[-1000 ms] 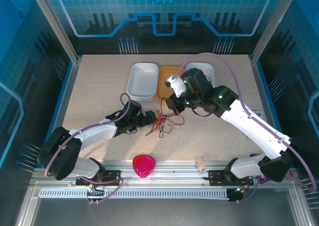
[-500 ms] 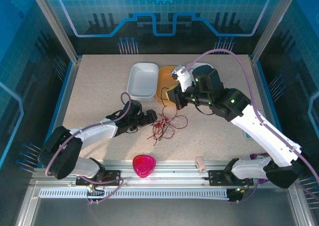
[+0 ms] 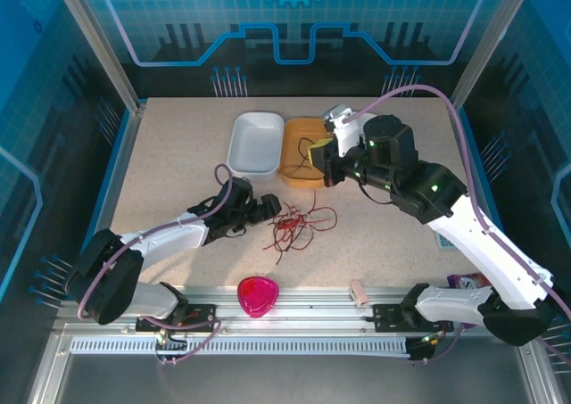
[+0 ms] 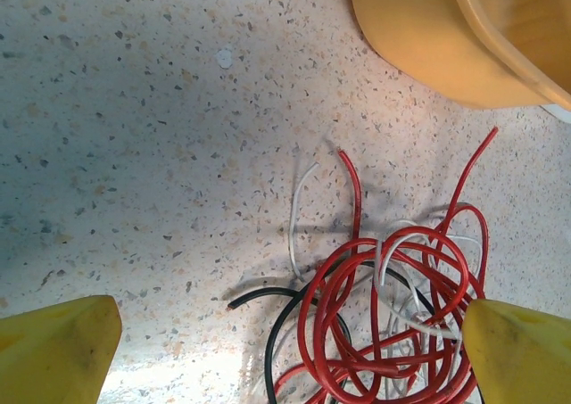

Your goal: Untangle the cables

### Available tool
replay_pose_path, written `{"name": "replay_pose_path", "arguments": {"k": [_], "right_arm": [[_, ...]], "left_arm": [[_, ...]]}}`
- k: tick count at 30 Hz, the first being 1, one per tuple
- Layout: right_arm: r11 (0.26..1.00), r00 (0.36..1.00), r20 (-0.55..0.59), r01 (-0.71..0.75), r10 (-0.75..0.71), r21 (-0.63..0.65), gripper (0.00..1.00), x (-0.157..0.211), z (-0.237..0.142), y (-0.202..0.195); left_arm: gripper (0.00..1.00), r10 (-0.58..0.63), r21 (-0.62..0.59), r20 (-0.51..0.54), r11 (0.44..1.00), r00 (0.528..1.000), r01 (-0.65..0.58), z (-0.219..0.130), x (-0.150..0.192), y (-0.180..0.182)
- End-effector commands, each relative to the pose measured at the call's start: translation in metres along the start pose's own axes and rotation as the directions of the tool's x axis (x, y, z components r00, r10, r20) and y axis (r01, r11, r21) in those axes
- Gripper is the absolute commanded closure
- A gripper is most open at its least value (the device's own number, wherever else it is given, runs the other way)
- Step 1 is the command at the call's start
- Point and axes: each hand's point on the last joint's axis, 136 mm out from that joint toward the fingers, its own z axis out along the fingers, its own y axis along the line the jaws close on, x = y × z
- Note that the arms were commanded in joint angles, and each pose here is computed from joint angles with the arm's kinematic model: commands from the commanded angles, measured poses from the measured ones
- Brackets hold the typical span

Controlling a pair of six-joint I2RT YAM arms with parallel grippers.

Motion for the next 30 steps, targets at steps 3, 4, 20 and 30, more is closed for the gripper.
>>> {"name": "replay_pose_path", "arguments": {"k": [3,4,20,30], "right_arm": [[0.998,0.992,0.125,0.015,-0.022,0.057,1.00,-0.035,-0.022,-0.009],[0.998,0.991,0.130,0.014,-0.023,0.068,1.00,-0.036,-0.024,-0.011],[0.951,0.989,0.109,-0.123,0.095,0.285,1.00,-0.030,-0.015,-0.083],[0.850,0.973,0.059,-0.226,0.225,0.477,1.00,-0.011,0.004,-0.166]], "left_arm": [[0.01,0.010,0.011,0.034,1.000,0.999,-0.010,-0.007,-0.006,-0.006],[0.01,0.010,0.009,0.036,1.000,0.999,-0.010,-0.007,-0.007,-0.006],[0.01,0.016,0.006,0.046,1.000,0.999,-0.017,-0.008,-0.009,-0.006],[0.01,0.020,-0.007,0.051,1.000,0.999,-0.020,-0.011,-0.009,-0.004]]}}
